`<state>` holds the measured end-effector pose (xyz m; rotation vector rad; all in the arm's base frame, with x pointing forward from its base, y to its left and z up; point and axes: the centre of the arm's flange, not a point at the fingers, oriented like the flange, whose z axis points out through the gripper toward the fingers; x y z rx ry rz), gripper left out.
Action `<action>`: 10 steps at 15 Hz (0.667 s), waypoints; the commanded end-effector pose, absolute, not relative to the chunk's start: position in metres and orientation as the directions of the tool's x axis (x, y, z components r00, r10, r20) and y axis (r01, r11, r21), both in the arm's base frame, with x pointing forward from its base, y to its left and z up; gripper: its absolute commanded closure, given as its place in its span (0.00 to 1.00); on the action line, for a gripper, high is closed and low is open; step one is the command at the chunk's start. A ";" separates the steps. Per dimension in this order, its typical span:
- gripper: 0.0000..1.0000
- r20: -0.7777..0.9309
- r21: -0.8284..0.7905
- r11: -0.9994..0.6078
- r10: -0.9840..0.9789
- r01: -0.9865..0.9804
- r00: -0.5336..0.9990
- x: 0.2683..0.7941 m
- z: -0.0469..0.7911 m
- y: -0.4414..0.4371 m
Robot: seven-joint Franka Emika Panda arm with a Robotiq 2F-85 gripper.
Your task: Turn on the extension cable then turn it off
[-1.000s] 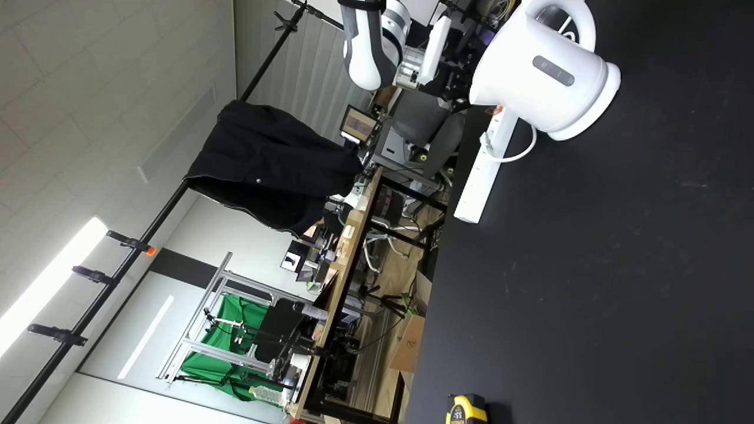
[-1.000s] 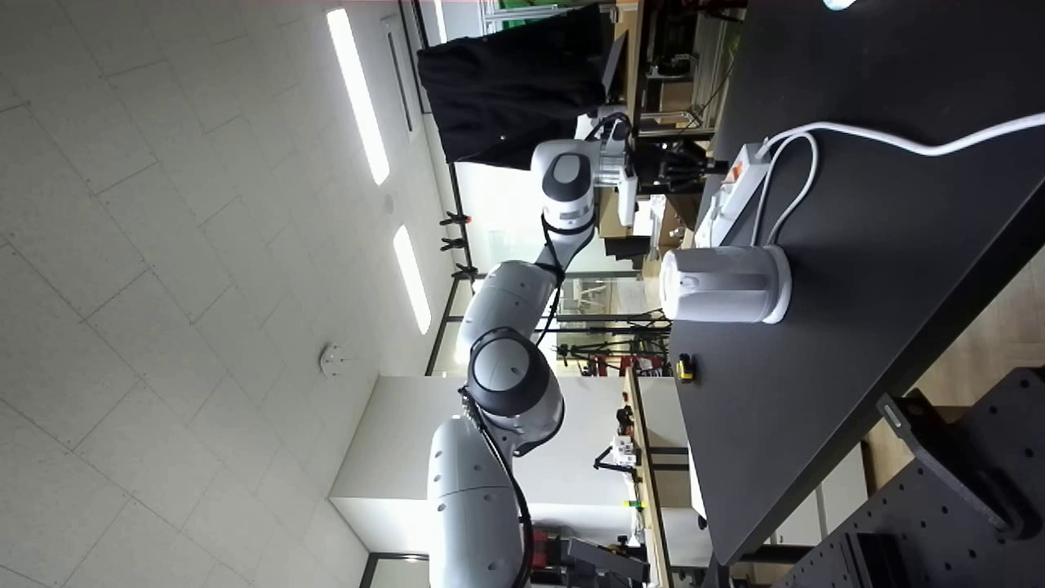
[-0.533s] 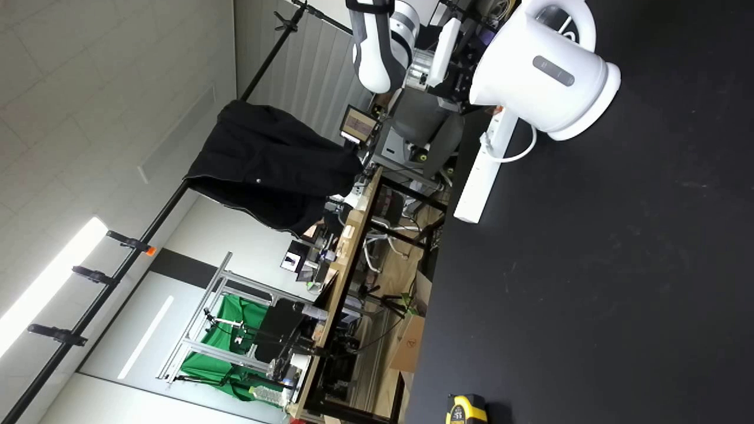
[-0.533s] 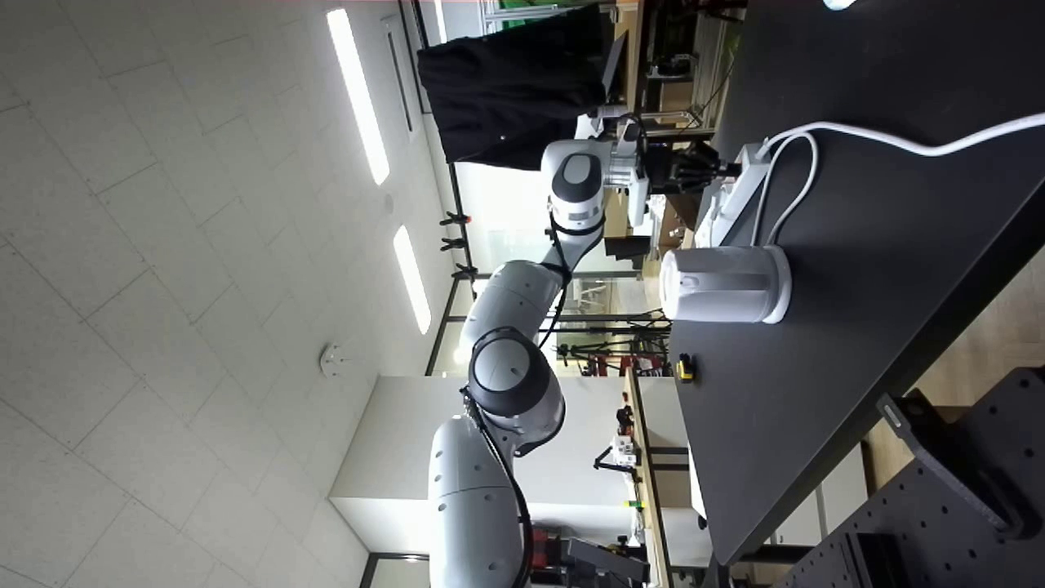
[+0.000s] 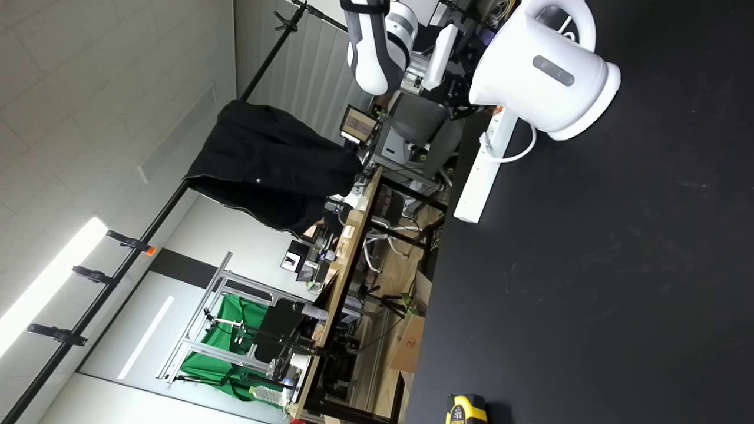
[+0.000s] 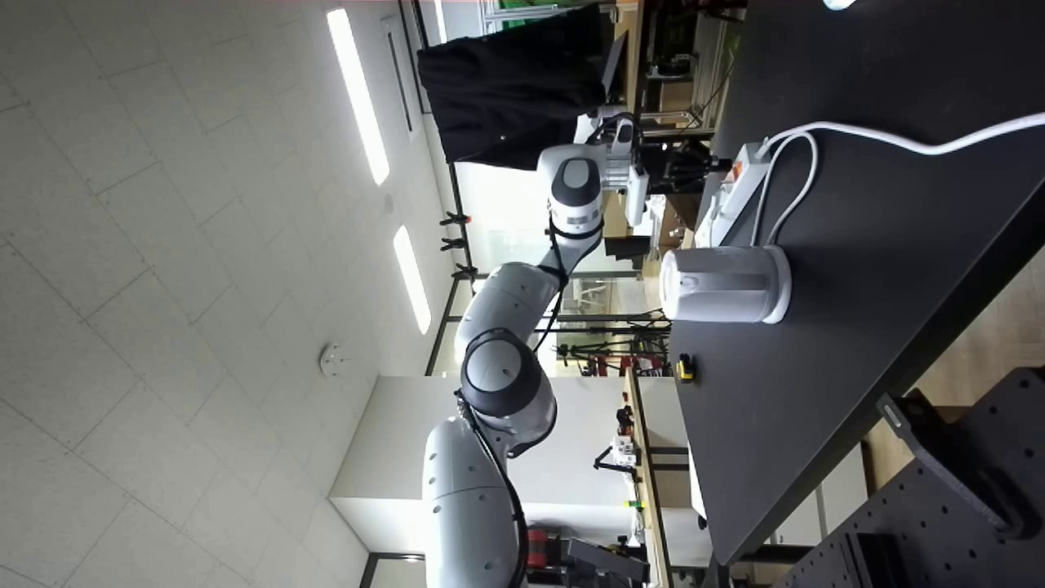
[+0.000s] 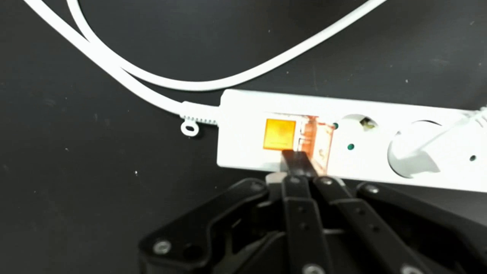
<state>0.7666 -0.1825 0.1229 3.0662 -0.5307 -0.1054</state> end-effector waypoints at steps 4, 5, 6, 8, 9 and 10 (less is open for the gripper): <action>1.00 0.015 0.034 -0.950 -0.310 -0.310 0.951 0.709 0.153 -0.171; 1.00 0.041 0.038 -0.950 -0.309 -0.311 0.950 0.706 0.154 -0.171; 1.00 0.064 0.040 -0.949 -0.310 -0.313 0.949 0.702 0.156 -0.172; 1.00 0.113 0.035 -0.947 -0.314 -0.320 0.943 0.697 0.159 -0.173; 1.00 0.131 0.032 -0.946 -0.315 -0.322 0.940 0.694 0.160 -0.173; 1.00 0.138 0.035 -0.945 -0.317 -0.325 0.938 0.691 0.160 -0.174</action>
